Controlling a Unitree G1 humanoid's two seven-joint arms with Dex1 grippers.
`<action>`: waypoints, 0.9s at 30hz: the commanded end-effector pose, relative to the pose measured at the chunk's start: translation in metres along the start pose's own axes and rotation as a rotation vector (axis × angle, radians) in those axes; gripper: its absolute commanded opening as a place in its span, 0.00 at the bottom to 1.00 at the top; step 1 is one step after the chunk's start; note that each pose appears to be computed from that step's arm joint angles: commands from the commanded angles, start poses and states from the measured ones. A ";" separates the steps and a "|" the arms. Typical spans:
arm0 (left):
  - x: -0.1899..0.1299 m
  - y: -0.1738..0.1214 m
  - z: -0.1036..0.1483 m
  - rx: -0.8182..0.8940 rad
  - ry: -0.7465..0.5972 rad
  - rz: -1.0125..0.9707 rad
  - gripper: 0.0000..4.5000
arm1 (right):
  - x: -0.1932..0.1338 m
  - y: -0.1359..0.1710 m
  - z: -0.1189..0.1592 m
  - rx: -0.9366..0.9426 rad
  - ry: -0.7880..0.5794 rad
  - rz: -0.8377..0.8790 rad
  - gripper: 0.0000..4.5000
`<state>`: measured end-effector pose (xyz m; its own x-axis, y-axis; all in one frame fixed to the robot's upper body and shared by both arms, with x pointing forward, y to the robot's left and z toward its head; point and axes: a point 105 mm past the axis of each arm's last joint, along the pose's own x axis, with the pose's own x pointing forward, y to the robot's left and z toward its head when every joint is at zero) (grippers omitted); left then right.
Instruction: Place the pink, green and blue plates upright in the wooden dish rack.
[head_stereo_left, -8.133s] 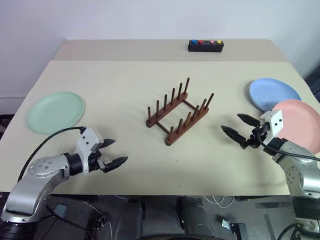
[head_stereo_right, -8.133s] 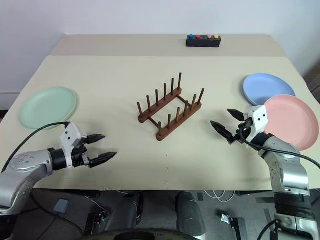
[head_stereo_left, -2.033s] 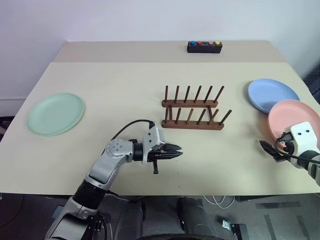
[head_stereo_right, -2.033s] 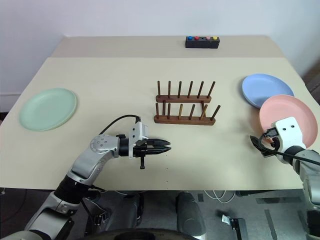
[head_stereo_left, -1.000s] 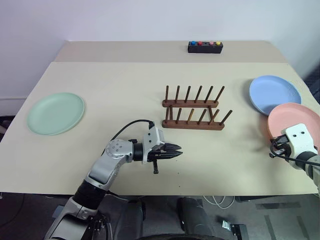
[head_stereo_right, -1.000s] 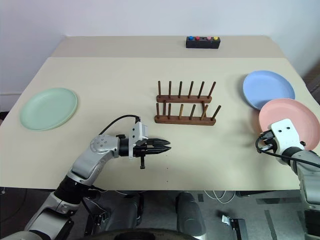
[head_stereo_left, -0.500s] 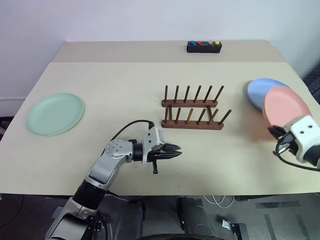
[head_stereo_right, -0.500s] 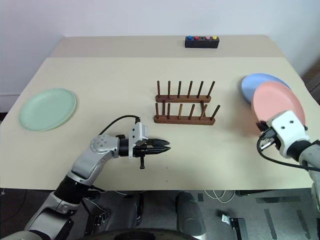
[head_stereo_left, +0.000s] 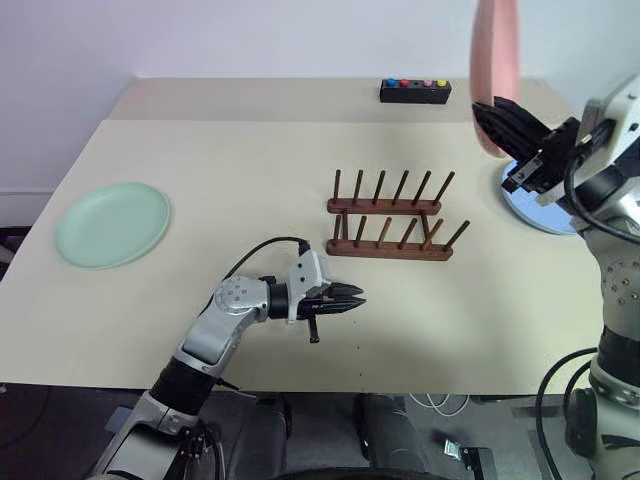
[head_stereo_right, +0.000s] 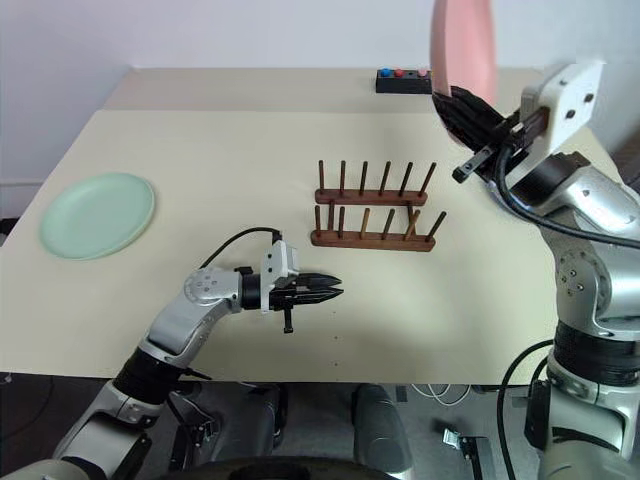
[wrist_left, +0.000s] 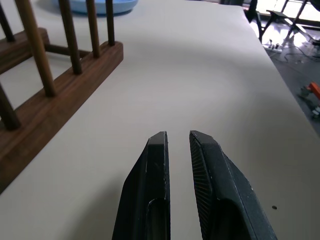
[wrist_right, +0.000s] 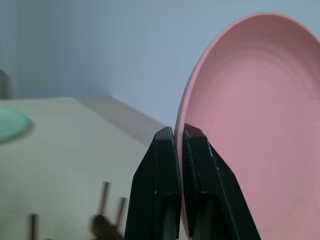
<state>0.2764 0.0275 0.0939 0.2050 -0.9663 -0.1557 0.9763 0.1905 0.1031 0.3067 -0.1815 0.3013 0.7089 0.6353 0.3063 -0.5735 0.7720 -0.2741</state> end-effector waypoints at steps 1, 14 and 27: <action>-0.002 0.000 0.013 0.036 -0.037 0.024 0.15 | -0.002 0.009 0.019 0.091 -0.110 0.075 0.02; -0.004 0.001 0.014 0.043 -0.037 0.030 0.15 | -0.031 0.003 0.015 0.456 -0.171 0.134 0.02; -0.006 0.001 0.014 0.032 -0.038 0.033 0.15 | -0.033 0.002 -0.009 0.592 -0.106 0.094 0.02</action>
<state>0.2767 0.0298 0.0973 0.2326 -0.9606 -0.1518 0.9690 0.2157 0.1203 0.2891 -0.2004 0.2750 0.6313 0.6774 0.3775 -0.7739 0.5814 0.2509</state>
